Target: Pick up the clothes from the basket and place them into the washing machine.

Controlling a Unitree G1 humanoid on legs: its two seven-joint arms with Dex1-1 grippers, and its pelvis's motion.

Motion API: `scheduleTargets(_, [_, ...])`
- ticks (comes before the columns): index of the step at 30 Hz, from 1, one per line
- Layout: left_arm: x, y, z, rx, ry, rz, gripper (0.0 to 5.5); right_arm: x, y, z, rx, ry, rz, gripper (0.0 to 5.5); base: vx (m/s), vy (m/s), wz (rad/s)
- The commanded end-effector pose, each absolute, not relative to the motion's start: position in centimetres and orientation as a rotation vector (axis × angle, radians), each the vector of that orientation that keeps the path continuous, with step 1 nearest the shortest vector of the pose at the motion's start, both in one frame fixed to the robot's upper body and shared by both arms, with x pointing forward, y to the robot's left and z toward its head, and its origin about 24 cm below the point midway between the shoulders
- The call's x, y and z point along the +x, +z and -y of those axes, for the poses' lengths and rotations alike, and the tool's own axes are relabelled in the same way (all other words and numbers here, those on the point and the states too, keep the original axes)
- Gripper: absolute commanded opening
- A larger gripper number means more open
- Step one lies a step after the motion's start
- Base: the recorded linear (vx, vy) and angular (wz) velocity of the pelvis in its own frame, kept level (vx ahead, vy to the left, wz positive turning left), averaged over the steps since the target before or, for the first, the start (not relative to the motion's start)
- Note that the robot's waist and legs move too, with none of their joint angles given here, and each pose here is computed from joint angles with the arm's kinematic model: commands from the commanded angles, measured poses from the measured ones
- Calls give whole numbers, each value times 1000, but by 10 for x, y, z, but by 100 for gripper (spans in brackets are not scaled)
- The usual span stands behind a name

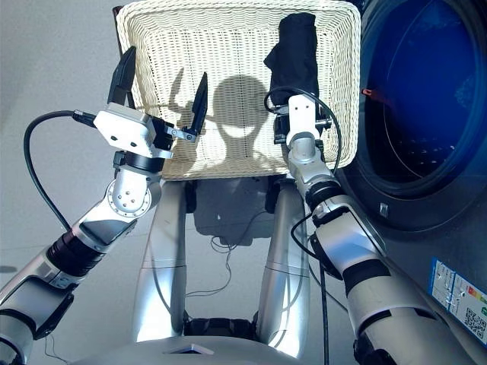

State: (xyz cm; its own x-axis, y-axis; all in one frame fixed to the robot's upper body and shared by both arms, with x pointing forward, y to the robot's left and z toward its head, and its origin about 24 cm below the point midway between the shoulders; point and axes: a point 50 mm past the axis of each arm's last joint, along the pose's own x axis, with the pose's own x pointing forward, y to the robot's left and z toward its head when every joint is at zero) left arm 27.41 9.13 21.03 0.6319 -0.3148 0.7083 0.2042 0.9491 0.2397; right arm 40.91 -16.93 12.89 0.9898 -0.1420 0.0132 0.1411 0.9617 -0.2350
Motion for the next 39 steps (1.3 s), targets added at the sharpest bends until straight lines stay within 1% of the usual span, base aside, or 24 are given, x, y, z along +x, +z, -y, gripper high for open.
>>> scheduleTargets(1, [248, 233, -79, 35, -399, 969, 550, 415, 153, 185, -185, -238, 36, 0, 0, 0, 0])
scheduleTargets(6, [248, 233, -82, 56, -384, 973, 550, 416, 162, 179, -166, -233, 93, 0, 0, 0, 0])
scheduleTargets(9, [250, 231, -87, 56, -342, 969, 550, 411, 168, 173, -98, -206, 178, 0, 0, 0, 0])
scheduleTargets(12, [250, 230, -94, 65, -299, 973, 550, 399, 172, 169, -21, -157, 275, 0, 0, 0, 0])
scheduleTargets(17, [250, 226, -103, 90, -245, 969, 550, 377, 175, 189, 70, -171, 382, 0, 0, 0, 0])
scheduleTargets(24, [245, 231, -111, 77, -200, 1012, 550, 351, 200, 237, 197, -375, 580, 0, 0, 0, 0])
scheduleTargets(27, [243, 234, -114, 56, -187, 1029, 550, 342, 211, 257, 319, -475, 661, 0, 0, 0, 0])
scheduleTargets(29, [243, 235, -115, 43, -180, 1025, 550, 339, 212, 272, 490, -528, 688, 0, 0, 0, 0])
scheduleTargets(35, [241, 238, -117, 14, -165, 1037, 550, 333, 240, 308, 673, -754, 815, 0, 0, 0, 0])
scheduleTargets(39, [240, 239, -115, 16, -165, 1054, 550, 326, 259, 326, 675, -871, 872, 0, 0, 0, 0])
